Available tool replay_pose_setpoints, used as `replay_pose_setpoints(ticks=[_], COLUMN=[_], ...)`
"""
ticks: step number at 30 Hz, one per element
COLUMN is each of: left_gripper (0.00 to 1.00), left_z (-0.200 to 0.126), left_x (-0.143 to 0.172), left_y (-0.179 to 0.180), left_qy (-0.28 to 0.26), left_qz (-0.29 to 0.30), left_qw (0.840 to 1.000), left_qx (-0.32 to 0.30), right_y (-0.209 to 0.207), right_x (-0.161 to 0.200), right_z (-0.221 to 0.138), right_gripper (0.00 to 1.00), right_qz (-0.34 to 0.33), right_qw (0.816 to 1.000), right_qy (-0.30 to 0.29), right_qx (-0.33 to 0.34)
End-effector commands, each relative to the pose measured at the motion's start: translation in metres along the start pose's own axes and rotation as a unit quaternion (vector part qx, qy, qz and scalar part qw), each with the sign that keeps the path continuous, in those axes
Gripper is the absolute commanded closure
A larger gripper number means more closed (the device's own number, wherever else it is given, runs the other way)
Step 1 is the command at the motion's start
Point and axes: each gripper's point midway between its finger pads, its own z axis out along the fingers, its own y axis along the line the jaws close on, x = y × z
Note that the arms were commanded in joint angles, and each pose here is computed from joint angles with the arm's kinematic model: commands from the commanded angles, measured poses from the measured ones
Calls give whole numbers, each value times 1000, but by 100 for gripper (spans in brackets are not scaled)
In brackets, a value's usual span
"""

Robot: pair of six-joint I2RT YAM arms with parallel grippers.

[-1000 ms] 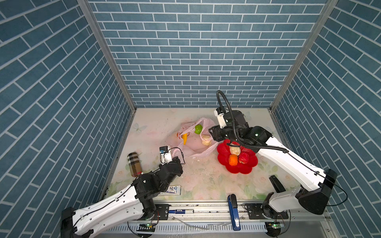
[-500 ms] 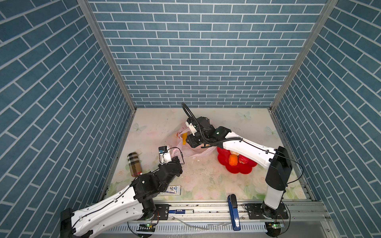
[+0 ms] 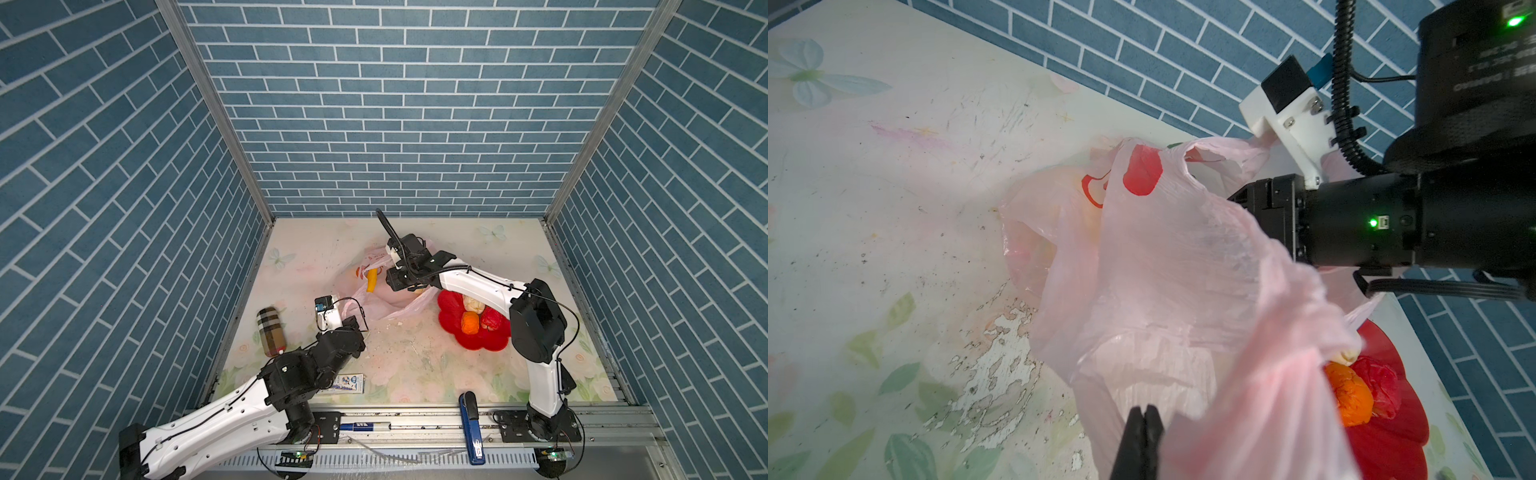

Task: Take fruits out of the plastic bag
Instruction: Pick up the fruit from the plastic bag.

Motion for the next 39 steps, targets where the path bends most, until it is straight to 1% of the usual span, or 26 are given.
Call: replay_pose_setpoints(ticks=[1,7,10,12,16,18,20,25,29,34,36,39], left_gripper=[100,100,100,100,100,100,100,100,100,100,100,100], left_z=[1,2,3,4,5,0,-2,-7,-8,-8,-8,-7], left_x=[8,15,19,25,36,35,35,36,45,49,48,48], left_y=[11,14,14,16,21,23,27,30,33,36,36,34], left_qy=[8,19,26,34,56,57,58,65,79,82,80,81], left_qz=[8,2,-2,-4,-6,-15,-15,-19,-25,-32,-32,-34], left_qw=[1000,1000,999,999,998,998,998,998,996,996,996,996], left_qx=[-18,-20,-19,-18,-22,-17,-21,-15,-13,-12,-13,-11], right_y=[-14,-37,-39,-37,-23,-14,-7,-12,-13,-5,-2,4], right_x=[-14,-17,-15,-14,-13,-13,-15,-23,-28,-28,-21,-21], right_z=[6,18,24,28,33,35,38,38,40,50,65,76], right_gripper=[56,53,50,47,43,42,42,42,42,45,46,48], right_qz=[20,21,24,28,36,38,37,45,45,58,70,84], right_qw=[999,998,997,998,999,999,999,997,996,997,996,995], right_qy=[-14,-17,-15,-12,-22,-30,-37,-58,-68,-59,-46,-47], right_qx=[22,63,68,59,16,-3,-9,20,23,0,-11,-28])
